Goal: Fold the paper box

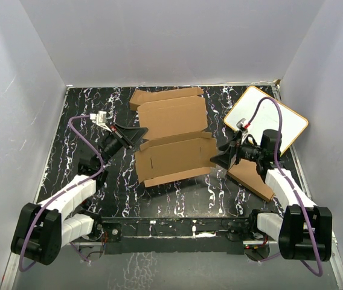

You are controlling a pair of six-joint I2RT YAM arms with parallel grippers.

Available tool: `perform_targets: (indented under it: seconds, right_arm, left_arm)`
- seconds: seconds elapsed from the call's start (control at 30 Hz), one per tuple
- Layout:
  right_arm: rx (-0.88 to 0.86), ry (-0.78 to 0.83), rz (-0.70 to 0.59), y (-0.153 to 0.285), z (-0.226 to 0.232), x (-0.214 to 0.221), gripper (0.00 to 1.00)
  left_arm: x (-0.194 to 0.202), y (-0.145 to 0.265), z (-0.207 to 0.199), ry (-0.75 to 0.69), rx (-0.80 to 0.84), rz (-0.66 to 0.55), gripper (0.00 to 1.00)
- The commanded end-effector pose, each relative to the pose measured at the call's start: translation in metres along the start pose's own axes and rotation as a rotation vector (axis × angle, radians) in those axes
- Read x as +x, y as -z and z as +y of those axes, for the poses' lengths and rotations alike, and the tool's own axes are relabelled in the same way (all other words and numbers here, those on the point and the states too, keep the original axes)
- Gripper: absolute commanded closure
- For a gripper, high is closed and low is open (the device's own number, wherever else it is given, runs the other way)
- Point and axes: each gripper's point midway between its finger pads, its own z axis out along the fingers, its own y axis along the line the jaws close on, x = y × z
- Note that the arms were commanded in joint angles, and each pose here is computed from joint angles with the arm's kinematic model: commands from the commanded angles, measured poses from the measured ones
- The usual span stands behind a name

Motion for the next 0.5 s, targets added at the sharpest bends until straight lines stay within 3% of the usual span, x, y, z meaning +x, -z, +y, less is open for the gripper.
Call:
perform_targets:
  seconds: [0.0, 0.1, 0.17, 0.37, 0.47]
  right_arm:
    - [-0.012, 0.146, -0.044, -0.010, -0.002, -0.021, 0.01]
    - [-0.034, 0.146, -0.047, -0.013, -0.001, -0.023, 0.00]
    - [-0.054, 0.137, -0.044, -0.016, 0.000, -0.022, 0.05]
    - [-0.154, 0.115, -0.028, -0.019, 0.016, -0.019, 0.26]
    - [-0.192, 0.129, -0.037, -0.017, 0.025, -0.021, 0.48]
  left_arm:
    - [-0.012, 0.003, -0.031, 0.006, 0.098, -0.046, 1.00]
    - [-0.010, 0.002, -0.035, 0.007, 0.104, -0.042, 1.00]
    - [-0.010, 0.002, -0.038, 0.008, 0.111, -0.041, 1.00]
    - [-0.009, -0.001, -0.044, 0.019, 0.129, -0.040, 1.00]
    - [-0.008, -0.003, -0.046, 0.022, 0.139, -0.040, 1.00]
